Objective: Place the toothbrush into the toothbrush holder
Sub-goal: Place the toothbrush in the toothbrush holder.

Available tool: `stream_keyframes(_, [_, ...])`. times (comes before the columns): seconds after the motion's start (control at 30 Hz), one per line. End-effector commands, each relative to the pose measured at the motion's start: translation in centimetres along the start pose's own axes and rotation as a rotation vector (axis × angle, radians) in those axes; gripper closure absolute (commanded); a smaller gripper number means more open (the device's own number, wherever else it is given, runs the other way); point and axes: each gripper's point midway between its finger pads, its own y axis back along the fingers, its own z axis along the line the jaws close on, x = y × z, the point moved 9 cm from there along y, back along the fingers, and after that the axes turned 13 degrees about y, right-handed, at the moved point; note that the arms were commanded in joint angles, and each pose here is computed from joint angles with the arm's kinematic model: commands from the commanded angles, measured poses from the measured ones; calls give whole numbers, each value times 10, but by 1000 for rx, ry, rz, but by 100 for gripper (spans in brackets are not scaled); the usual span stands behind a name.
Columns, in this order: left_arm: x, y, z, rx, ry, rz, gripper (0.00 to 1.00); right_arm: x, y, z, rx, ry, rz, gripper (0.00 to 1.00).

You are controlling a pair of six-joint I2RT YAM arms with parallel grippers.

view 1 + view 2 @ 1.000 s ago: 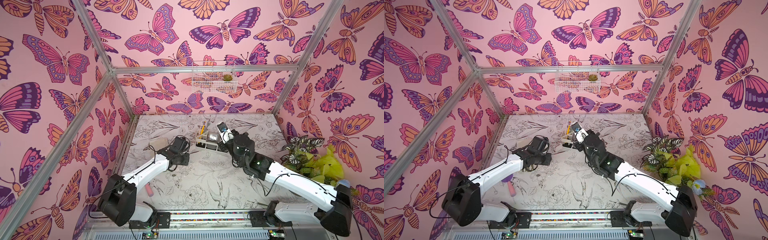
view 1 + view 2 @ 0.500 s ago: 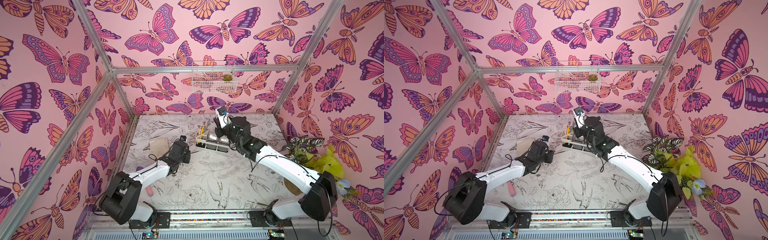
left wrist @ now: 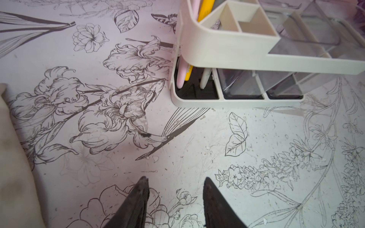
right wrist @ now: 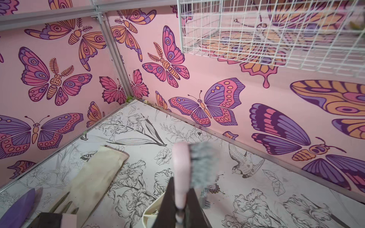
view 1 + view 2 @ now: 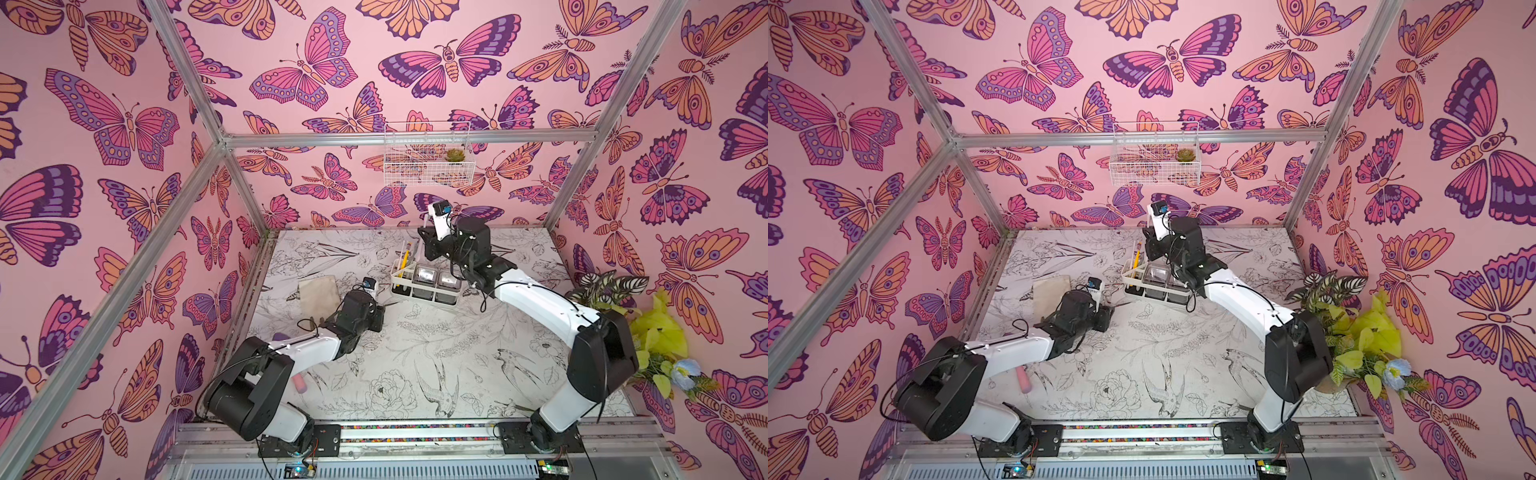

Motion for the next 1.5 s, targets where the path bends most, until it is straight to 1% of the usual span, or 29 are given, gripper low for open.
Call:
stream_keyframes(0.0, [-1,3,4,-22,-20,-23,53,-8,-13,-1,-27,-21,-43,100])
stream_keyframes(0.17, [-1,0,5,-44,-27,-11,52,0,-26,-1,-32,-27,-46,100])
stream_keyframes(0.53, [-1,-4,6,-68,-26,9,52,27,-44,5,-64,-61,-3,100])
stream_keyframes(0.83, [-1,-6,5,-69,-25,18,52,39,-45,9,-89,-66,14,100])
stream_keyframes(1.03, [-1,-6,5,-68,-24,20,52,58,-39,12,-90,-72,54,100])
stream_keyframes(1.47, [0,-8,5,-67,-24,31,52,84,-37,19,-81,-28,123,100])
